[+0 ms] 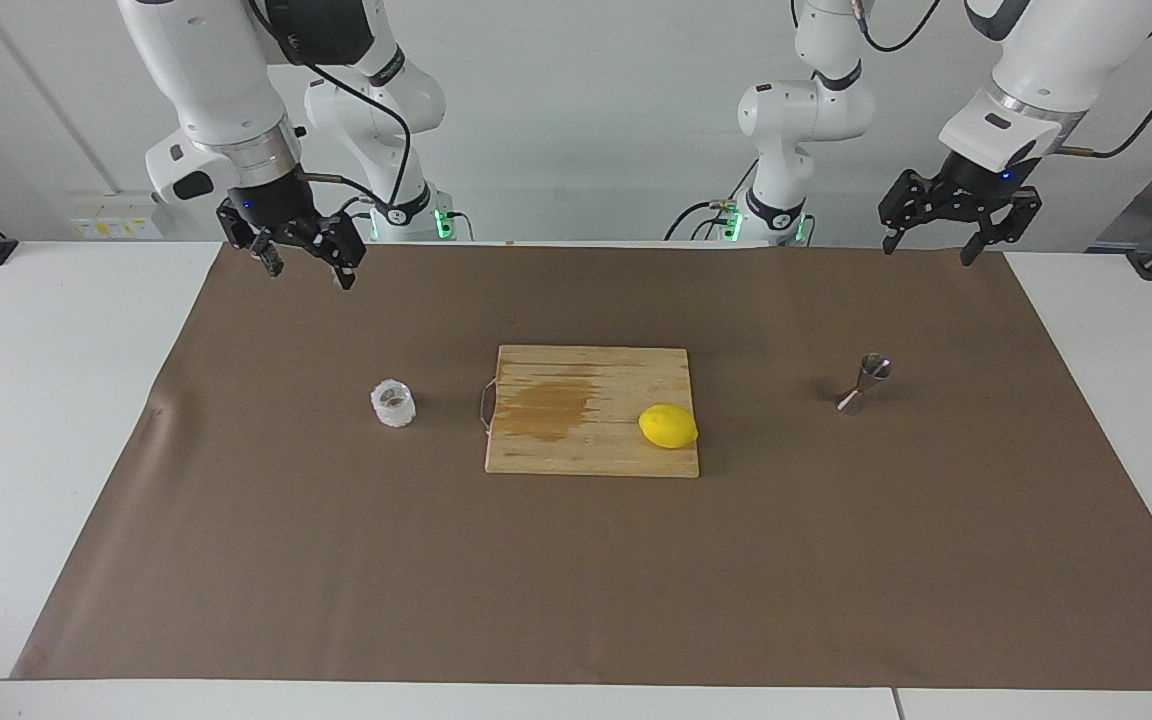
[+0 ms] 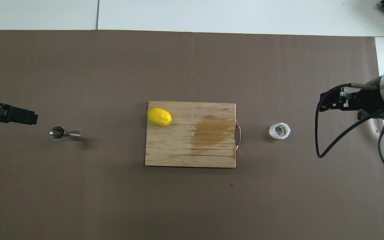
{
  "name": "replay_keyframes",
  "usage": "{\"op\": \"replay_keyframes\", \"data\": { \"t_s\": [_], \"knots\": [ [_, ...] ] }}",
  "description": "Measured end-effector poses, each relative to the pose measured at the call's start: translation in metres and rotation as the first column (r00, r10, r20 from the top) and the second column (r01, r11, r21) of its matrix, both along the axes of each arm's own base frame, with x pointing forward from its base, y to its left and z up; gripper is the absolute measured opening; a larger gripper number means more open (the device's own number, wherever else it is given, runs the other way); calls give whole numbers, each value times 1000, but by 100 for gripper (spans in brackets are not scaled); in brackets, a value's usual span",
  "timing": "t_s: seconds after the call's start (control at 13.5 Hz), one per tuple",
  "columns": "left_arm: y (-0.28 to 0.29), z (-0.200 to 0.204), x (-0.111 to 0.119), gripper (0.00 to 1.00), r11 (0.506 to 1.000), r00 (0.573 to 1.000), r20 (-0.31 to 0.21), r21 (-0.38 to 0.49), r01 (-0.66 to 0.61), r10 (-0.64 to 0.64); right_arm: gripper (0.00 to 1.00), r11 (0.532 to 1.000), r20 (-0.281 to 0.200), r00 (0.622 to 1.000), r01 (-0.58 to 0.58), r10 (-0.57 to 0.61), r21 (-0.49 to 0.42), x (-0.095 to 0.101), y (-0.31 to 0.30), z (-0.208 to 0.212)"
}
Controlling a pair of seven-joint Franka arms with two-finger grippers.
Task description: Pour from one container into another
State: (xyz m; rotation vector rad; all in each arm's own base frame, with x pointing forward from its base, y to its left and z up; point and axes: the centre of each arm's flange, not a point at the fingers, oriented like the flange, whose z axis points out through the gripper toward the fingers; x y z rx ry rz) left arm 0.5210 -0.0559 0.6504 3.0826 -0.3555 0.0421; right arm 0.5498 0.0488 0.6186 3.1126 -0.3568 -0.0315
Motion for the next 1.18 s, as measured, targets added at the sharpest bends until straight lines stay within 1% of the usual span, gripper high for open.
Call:
{"op": "replay_keyframes", "data": {
  "t_s": [0.44, 0.66, 0.81, 0.96, 1.18],
  "knots": [
    [1, -3, 2, 100, 1000, 1000, 5, 0, -3, 3, 100, 1000, 3, 1000, 1, -1, -16, -1, -3, 2],
    [9, -12, 4, 100, 1000, 1000, 3, 0, -30, 30, 100, 1000, 12, 1000, 5, -5, -19, 0, -5, 2],
    [21, -21, 6, 100, 997, 997, -5, 0, -73, 73, 100, 1000, 17, 1000, 23, -23, -19, 2, -16, 3],
    [39, -35, 9, 100, 990, 990, -8, 0, -142, 142, 100, 999, 18, 999, 35, -35, -18, 2, -22, 3],
    [69, -61, 13, 100, 972, 972, -14, 1, -236, 236, 100, 999, 18, 999, 34, -34, -18, 2, -22, 3]
  ]
}}
